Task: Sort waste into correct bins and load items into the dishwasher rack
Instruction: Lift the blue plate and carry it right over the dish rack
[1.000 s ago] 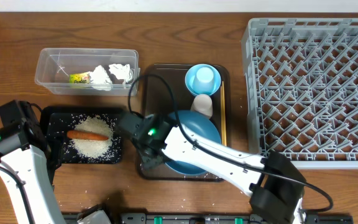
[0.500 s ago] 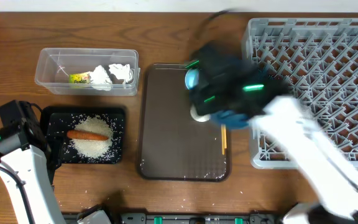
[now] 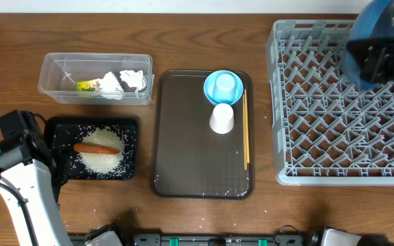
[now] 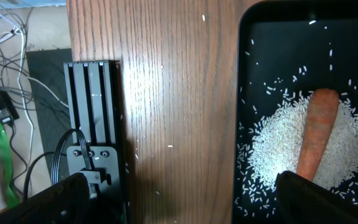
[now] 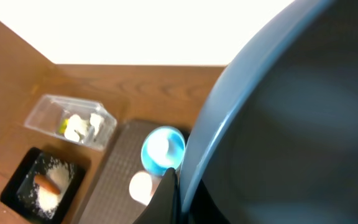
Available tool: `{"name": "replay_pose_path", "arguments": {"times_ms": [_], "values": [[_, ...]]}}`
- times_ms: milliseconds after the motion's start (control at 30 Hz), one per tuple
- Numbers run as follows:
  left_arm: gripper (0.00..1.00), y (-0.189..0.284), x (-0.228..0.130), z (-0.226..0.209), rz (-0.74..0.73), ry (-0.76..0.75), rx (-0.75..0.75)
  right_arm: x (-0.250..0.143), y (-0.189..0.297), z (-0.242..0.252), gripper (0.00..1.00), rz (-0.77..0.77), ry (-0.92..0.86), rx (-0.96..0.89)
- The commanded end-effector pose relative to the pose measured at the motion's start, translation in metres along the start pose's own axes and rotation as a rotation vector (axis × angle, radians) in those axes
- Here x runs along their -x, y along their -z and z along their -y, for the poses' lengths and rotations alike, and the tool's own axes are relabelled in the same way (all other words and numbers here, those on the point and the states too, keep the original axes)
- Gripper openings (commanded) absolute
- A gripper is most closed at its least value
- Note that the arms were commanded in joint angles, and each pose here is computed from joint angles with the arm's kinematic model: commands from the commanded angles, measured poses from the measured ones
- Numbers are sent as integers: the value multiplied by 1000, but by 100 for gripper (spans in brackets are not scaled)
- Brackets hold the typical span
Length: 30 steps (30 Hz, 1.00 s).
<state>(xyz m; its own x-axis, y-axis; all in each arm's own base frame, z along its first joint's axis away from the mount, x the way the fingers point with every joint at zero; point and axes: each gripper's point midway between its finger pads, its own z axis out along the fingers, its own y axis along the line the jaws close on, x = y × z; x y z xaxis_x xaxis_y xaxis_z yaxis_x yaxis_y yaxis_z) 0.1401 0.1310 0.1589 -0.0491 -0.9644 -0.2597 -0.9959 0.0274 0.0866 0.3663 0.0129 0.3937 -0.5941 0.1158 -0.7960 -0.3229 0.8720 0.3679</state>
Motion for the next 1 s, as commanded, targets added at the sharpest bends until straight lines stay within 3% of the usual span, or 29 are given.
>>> {"name": "replay_pose_path", "arguments": {"times_ms": [0, 133, 433, 700, 967], "values": [[98, -1, 1, -2, -1, 1, 13, 8, -6, 1, 1, 53, 94, 174], [98, -1, 1, -2, -1, 2, 13, 18, -19, 25, 1, 86, 93, 199], [98, -1, 1, -2, -1, 2, 13, 36, -46, 23, 1, 201, 196, 642], [98, -1, 1, -2, -1, 2, 14, 8, -99, 72, 1, 108, -22, 667], [98, -1, 1, -2, -1, 2, 14, -9, -119, 101, 1, 72, -136, 660]]}}
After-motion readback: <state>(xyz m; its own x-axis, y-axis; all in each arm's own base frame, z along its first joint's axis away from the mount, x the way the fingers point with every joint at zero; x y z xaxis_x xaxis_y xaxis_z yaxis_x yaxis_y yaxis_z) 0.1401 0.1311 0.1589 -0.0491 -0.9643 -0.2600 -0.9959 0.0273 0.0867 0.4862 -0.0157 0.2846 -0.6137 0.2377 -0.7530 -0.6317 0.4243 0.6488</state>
